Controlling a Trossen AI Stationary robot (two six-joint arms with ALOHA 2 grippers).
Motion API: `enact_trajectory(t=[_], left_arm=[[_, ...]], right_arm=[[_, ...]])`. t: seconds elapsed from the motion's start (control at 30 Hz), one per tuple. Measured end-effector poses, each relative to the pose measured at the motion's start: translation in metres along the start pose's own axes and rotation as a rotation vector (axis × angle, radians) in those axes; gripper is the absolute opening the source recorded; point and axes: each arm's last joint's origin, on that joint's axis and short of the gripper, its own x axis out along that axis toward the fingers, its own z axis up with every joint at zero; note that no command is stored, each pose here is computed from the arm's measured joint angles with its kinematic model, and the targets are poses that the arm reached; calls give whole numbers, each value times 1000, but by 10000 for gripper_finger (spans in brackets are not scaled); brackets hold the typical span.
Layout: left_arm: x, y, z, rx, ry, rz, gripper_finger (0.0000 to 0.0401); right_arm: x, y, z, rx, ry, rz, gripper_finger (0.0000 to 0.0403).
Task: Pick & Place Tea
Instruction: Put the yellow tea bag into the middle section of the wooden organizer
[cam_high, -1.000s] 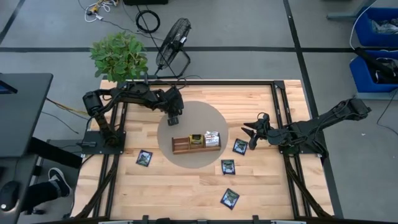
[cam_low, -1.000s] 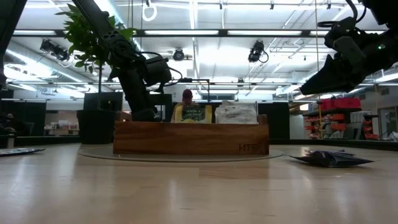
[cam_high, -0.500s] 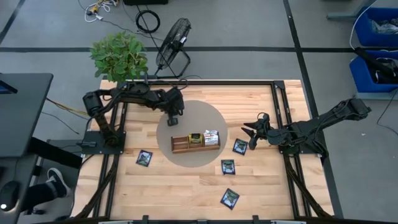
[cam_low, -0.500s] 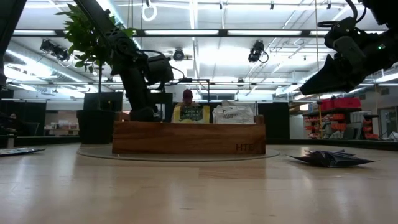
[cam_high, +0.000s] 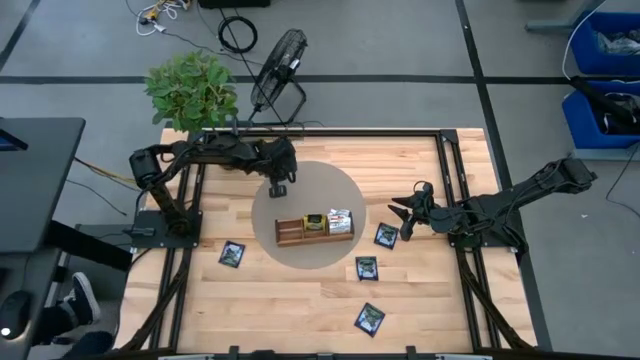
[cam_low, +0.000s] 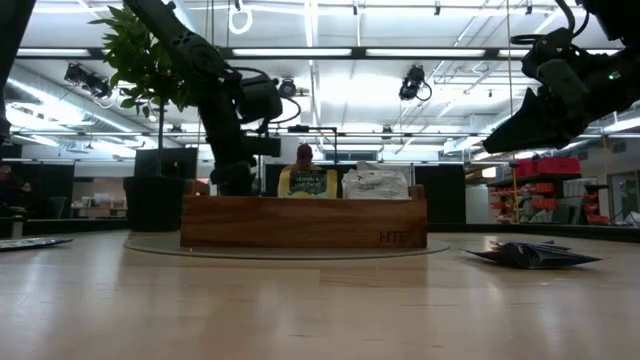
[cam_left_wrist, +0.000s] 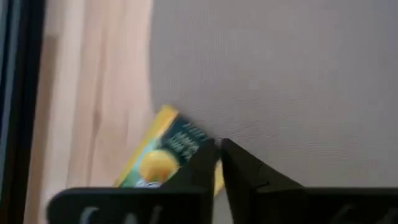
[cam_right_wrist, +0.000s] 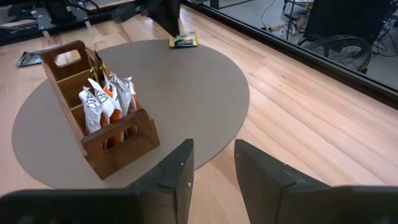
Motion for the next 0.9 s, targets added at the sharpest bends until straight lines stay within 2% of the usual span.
enact_trajectory(t=[0.23,0.37,0.43,0.57,0.9], left_arm=[[3,24,-11,-84,-70,-153,141],[4,32,-14,-75,-77,-150,198],[5,34,-16,-30,-78,-147,218],[7,30,-11,90,-104,-128,234],[7,34,-13,109,-80,-77,225]], right_arm=[[0,0,0,4,0,-2,126],[0,0,0,-6,0,-2,126],[0,0,0,-6,0,-2,126],[0,0,0,-5,-1,-2,126],[0,1,1,-4,-8,4,126]])
